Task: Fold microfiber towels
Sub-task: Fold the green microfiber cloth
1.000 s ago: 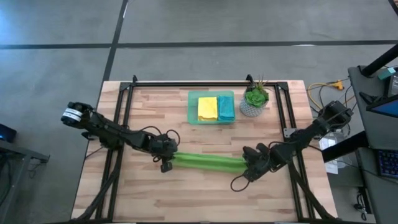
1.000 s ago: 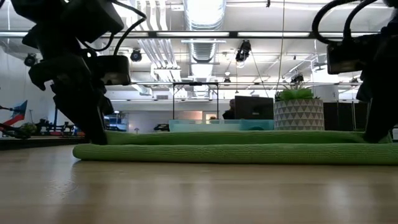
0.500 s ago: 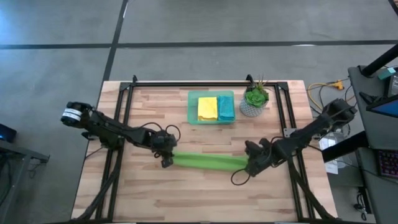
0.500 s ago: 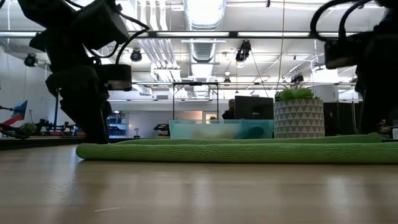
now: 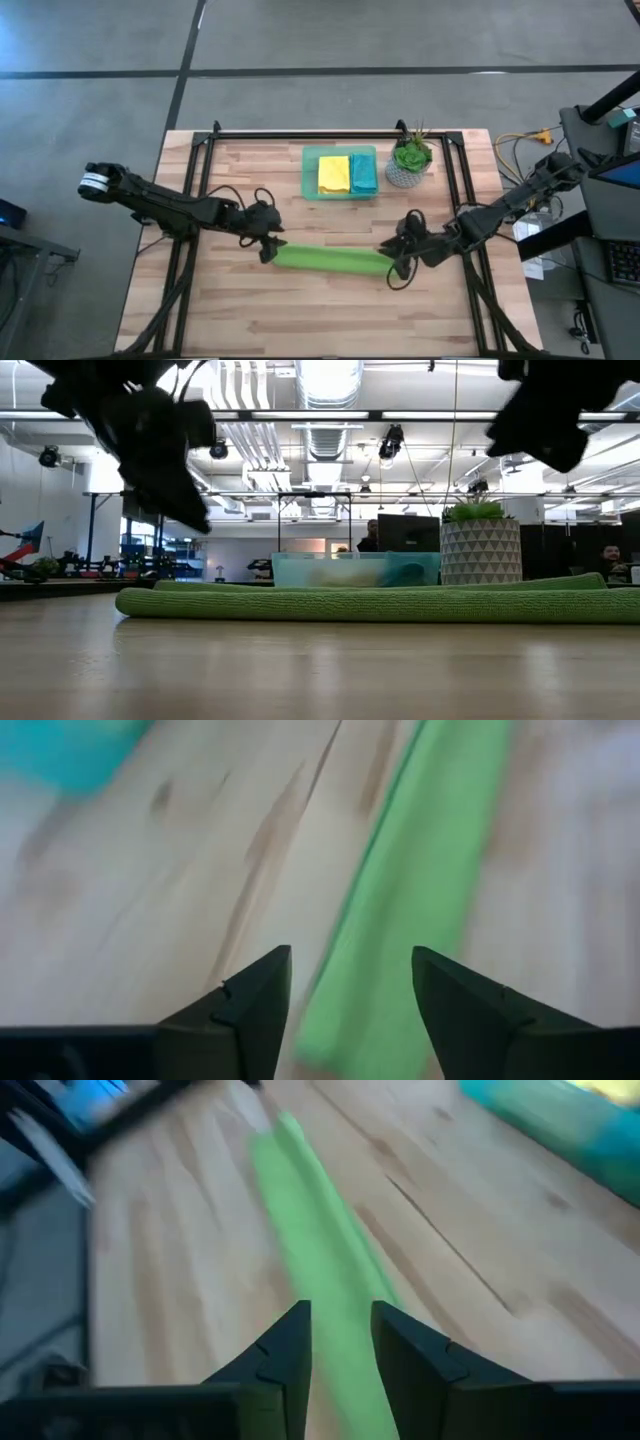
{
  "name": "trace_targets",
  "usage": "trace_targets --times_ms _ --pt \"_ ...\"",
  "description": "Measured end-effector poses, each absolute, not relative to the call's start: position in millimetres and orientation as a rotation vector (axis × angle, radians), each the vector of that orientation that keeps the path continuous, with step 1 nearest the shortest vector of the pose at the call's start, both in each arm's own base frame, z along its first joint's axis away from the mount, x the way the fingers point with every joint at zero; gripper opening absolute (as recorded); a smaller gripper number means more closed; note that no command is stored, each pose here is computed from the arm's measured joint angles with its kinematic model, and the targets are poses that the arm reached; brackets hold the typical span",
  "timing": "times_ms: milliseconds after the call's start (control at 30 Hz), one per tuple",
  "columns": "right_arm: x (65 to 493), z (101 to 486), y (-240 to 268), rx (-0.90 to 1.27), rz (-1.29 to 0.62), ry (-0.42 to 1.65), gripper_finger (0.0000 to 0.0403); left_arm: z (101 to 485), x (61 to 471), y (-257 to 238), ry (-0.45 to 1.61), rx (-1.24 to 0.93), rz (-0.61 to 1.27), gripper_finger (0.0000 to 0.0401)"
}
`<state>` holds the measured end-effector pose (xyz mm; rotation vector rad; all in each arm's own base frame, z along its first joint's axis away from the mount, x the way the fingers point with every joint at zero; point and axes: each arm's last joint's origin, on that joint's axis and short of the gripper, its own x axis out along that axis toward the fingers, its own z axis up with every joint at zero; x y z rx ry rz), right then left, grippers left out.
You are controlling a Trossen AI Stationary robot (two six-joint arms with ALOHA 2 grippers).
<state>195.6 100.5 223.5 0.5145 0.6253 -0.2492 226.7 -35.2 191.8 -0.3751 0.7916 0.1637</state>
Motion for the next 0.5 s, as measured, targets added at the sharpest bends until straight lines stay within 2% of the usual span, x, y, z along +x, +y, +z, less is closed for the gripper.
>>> trace_targets --times_ms 233,367,500 --pt "231 209 119 0.563 -0.194 0.501 0.0108 199 230 -34 0.725 -0.394 0.144 0.0171" --pt "256 198 135 0.526 -0.169 0.522 0.0122 199 231 -34 0.709 -0.399 0.138 0.0157" --pt "281 189 148 0.471 -0.163 0.571 0.014 188 233 -32 0.779 -0.455 0.084 0.0142"
